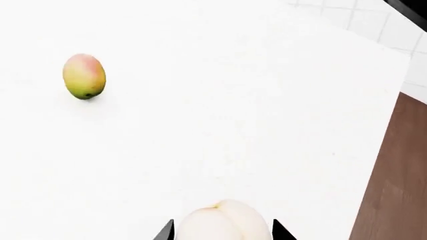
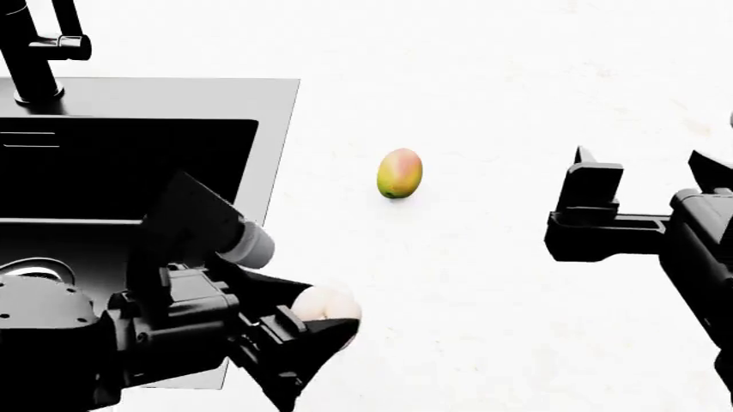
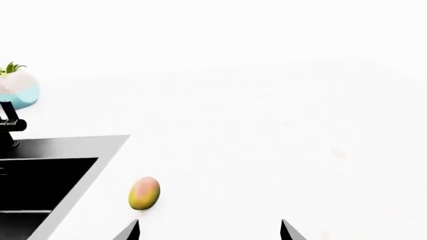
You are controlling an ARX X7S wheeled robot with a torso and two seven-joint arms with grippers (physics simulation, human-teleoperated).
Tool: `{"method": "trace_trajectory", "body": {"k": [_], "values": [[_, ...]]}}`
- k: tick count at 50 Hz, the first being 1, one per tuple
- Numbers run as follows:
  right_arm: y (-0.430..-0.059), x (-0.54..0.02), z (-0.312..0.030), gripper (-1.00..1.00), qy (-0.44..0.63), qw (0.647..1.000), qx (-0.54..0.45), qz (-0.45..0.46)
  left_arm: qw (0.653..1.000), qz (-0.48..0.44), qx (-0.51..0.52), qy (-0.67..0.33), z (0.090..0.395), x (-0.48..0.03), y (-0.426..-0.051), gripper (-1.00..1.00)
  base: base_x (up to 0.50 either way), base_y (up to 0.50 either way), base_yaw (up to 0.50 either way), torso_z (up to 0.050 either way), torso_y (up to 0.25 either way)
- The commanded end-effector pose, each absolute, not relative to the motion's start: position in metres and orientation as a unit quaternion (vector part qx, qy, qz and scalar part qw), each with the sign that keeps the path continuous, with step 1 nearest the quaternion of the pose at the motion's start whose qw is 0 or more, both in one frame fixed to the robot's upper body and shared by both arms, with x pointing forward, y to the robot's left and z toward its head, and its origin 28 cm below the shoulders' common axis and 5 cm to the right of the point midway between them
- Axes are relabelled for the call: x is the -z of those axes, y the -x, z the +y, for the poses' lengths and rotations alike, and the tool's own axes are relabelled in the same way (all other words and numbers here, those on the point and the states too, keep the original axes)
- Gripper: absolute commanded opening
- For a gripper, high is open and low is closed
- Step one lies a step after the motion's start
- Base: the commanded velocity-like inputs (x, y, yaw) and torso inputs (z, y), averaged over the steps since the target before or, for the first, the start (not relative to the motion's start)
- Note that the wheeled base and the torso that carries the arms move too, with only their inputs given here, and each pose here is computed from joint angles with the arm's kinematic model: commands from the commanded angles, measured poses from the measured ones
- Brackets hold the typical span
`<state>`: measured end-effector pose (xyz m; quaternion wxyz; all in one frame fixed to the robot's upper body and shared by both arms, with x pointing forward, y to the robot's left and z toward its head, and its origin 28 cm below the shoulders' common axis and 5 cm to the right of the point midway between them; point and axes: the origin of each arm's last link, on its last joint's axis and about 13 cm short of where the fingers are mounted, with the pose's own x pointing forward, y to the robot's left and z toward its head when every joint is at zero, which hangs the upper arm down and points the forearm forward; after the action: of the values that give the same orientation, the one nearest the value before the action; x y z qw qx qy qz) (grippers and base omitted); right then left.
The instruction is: There is a mixed pile of frozen fruits and vegetables on the counter. Locate all the frozen vegetables and place the items in a bowl on the counter. Take all the frozen fruits and defrost them in a running sink.
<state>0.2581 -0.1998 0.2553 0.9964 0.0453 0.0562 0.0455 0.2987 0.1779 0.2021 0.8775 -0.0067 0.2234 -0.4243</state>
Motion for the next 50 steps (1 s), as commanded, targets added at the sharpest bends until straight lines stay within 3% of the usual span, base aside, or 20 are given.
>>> {"method": "trace_trajectory", "body": {"k": [1,22,42,46,50], "values": [[-0.277,-0.262,-0.187,1.0,-0.031,0.995,-0.067,0.066,0.913,0.153,0.378,0.016,0.199,-0.245,-0.295,-1.0,0.0,0.0,0.0,0.0,0.0],[-0.321,-0.26,-0.146,1.0,0.029,0.981,-0.117,0.15,0.956,0.102,0.275,-0.025,0.244,-0.286,-0.283,-1.0,0.0,0.0,0.0,0.0,0.0],[-0.372,-0.269,-0.11,1.0,0.039,0.972,-0.135,0.188,0.966,0.084,0.244,-0.001,0.259,-0.288,-0.268,-1.0,0.0,0.0,0.0,0.0,0.0],[-0.384,-0.264,-0.105,1.0,0.085,0.966,-0.109,0.217,0.967,0.083,0.242,0.004,0.26,-0.287,-0.264,-1.0,0.0,0.0,0.0,0.0,0.0],[-0.398,-0.262,-0.104,1.0,0.066,0.968,-0.097,0.223,0.967,0.075,0.245,0.002,0.259,-0.291,-0.262,-1.0,0.0,0.0,0.0,0.0,0.0]]}}
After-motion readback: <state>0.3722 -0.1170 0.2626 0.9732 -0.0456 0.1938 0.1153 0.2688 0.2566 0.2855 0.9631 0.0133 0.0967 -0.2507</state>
